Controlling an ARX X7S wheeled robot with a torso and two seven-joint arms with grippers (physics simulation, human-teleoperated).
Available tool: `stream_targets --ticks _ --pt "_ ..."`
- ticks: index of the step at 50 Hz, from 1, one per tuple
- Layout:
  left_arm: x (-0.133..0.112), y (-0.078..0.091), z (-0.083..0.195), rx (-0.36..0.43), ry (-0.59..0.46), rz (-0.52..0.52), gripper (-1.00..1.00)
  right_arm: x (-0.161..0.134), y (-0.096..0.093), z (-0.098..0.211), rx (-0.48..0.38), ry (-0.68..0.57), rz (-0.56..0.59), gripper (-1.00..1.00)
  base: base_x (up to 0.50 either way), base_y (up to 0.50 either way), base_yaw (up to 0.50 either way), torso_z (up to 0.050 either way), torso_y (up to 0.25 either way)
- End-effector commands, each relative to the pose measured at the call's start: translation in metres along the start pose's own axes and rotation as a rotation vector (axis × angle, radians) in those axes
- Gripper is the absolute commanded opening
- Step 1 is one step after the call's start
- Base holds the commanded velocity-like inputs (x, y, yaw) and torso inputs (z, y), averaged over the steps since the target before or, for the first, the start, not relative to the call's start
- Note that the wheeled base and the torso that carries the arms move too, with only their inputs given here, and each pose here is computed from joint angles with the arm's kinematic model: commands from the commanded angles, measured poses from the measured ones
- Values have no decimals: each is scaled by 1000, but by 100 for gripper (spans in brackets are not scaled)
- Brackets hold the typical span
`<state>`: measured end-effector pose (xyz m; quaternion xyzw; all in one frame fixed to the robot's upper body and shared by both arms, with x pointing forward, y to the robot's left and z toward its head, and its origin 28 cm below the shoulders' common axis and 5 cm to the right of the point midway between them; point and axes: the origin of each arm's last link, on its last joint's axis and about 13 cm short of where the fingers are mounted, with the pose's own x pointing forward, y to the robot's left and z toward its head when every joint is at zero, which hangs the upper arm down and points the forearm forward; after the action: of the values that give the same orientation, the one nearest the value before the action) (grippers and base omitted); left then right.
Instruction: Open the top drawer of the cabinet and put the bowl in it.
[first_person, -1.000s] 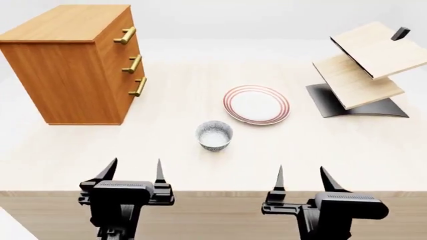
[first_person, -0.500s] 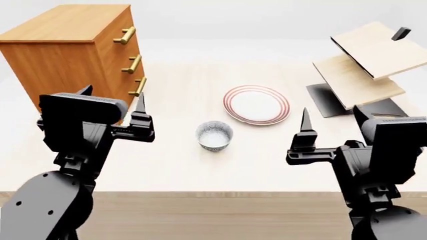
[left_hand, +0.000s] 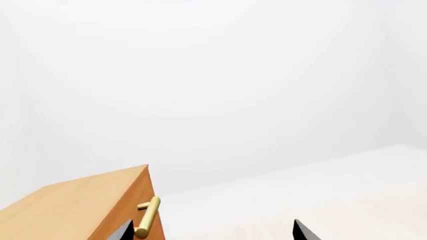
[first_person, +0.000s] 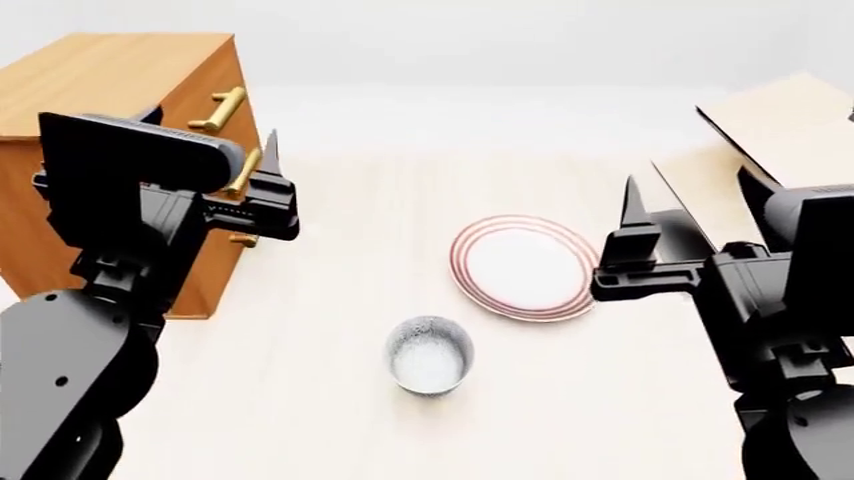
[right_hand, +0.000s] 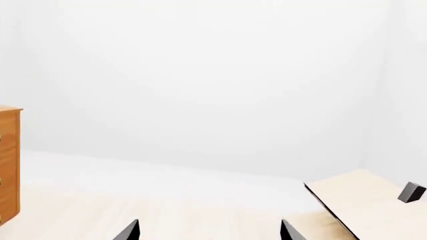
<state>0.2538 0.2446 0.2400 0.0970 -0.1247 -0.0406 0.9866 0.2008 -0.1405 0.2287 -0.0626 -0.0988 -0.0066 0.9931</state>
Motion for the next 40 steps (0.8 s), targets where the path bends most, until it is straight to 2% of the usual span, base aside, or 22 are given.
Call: stream_targets --ticks 1,30,32,35,40 --pt "2 1 5 18 -10 -1 100 0 -2 4 -7 -6 -3 100 500 0 0 0 0" --pt "4 2 3 31 -16 10 100 0 -1 0 -6 -17 -12 100 500 0 0 0 1" --pt "5 2 3 36 -16 11 100 0 -2 -2 -2 -18 -19 100 0 0 0 0 0" --pt "8 2 3 61 -16 9 100 0 -2 -3 -3 -13 -24 100 0 0 0 0 0" --pt "16 3 3 164 -20 11 100 0 -1 -5 -3 -7 -24 100 0 0 0 0 0"
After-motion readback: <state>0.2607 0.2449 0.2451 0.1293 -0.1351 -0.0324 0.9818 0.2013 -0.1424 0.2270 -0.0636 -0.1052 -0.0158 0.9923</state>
